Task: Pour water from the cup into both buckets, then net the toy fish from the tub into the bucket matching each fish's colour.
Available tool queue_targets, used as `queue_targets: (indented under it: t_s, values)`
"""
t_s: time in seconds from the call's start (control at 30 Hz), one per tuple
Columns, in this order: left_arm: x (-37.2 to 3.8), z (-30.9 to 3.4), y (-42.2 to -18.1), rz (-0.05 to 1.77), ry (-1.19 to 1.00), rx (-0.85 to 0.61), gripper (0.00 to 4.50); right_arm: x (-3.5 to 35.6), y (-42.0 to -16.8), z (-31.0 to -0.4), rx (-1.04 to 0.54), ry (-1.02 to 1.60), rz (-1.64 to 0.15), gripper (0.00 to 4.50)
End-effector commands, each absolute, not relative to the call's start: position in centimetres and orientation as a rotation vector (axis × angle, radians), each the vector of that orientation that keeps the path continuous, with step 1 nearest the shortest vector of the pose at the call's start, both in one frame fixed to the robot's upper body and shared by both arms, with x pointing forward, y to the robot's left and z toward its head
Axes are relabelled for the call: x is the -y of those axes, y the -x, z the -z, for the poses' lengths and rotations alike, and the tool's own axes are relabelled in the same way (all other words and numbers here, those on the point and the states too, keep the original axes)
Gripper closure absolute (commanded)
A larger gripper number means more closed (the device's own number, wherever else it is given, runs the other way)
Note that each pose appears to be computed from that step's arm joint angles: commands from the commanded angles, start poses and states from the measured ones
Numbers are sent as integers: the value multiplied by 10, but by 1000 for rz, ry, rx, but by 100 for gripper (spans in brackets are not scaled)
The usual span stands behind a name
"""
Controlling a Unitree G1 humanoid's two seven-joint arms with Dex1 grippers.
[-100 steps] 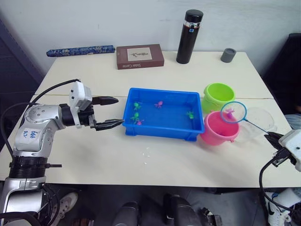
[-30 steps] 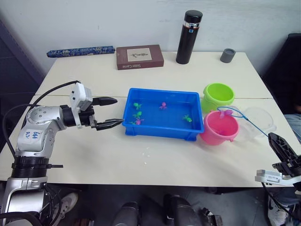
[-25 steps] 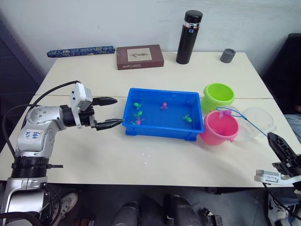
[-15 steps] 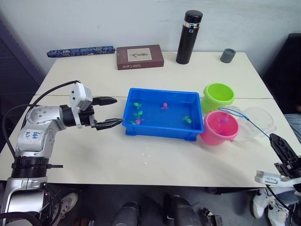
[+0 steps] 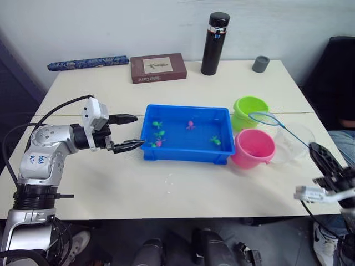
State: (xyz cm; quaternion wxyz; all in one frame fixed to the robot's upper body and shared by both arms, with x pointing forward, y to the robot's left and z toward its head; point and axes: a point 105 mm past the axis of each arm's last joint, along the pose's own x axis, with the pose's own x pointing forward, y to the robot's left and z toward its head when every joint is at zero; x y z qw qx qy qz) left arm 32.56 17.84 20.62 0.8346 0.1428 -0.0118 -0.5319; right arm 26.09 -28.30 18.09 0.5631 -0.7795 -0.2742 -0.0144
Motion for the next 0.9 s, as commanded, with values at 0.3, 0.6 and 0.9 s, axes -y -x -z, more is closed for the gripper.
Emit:
queue_targets:
  t_s: [0.3, 0.6, 0.9]
  values:
    - [-182, -220, -324, 1103, -323, 74, 3, 213, -304, -234, 503, 1166, -314, 450]
    - [-184, -222, -324, 1078, -320, 82, 3, 187, -327, -245, 191, 759, -563, 450]
    - [-182, -220, -310, 1083, -297, 65, 3, 169, -312, -215, -319, 386, -851, 450]
